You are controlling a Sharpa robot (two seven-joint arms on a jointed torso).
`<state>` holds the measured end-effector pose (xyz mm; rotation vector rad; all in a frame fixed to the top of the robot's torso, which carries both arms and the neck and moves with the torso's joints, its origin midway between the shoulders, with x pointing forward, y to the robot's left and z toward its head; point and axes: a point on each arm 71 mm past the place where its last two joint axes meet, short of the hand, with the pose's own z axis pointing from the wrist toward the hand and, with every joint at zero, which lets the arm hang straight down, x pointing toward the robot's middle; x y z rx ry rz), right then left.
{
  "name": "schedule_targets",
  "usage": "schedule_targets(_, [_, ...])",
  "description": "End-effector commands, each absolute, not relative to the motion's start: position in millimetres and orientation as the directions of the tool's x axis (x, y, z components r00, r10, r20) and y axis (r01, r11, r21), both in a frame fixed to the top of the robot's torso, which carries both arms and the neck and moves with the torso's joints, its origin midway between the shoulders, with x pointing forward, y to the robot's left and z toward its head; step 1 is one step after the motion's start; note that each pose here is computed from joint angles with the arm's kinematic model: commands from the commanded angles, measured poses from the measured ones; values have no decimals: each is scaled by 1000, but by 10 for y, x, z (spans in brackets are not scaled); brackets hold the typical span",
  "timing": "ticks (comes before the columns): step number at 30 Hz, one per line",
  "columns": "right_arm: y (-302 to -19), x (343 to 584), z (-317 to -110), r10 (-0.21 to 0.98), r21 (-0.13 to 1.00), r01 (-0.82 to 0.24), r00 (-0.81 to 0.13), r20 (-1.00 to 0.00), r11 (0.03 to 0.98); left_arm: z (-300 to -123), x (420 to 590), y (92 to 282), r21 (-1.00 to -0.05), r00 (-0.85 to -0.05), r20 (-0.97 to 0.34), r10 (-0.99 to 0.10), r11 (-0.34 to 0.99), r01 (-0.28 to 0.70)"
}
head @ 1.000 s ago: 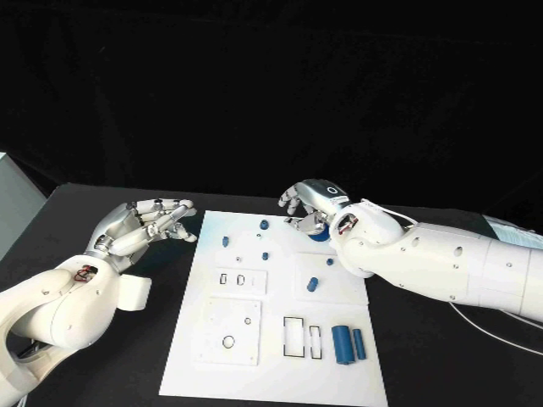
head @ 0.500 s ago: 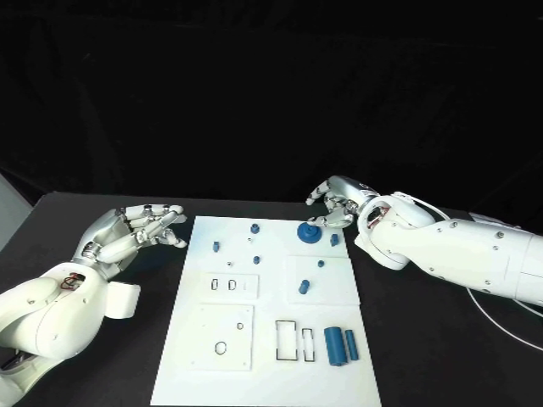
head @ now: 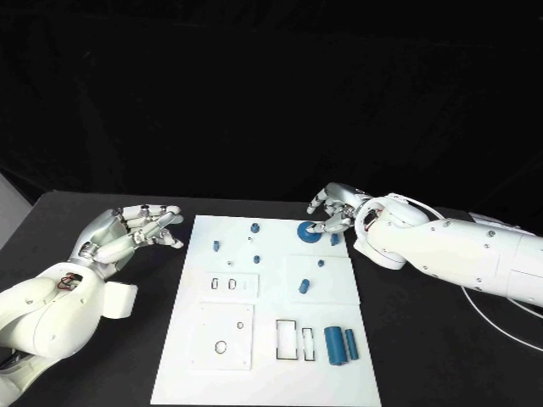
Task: Assemble the parts on the task board
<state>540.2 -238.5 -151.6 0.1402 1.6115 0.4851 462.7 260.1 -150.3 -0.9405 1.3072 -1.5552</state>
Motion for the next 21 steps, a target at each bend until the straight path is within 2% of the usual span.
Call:
schedule_targets(1, [-2388, 5404, -1581, 355, 378, -171, -152, -923, 910, -1485, 4618, 2580, -984, -353, 10, -935, -73, 165])
schedule_targets(13, [-2373, 5387, -1637, 344, 370, -164, -168, -924, 914, -1481, 4615, 2576, -984, -352, 10, -936, -72, 164])
schedule_targets(21, [-2374, 5381, -1662, 343, 371, -161, -179, -922, 915, -1453, 4584, 2493, -982, -371, 17, -928, -86, 169])
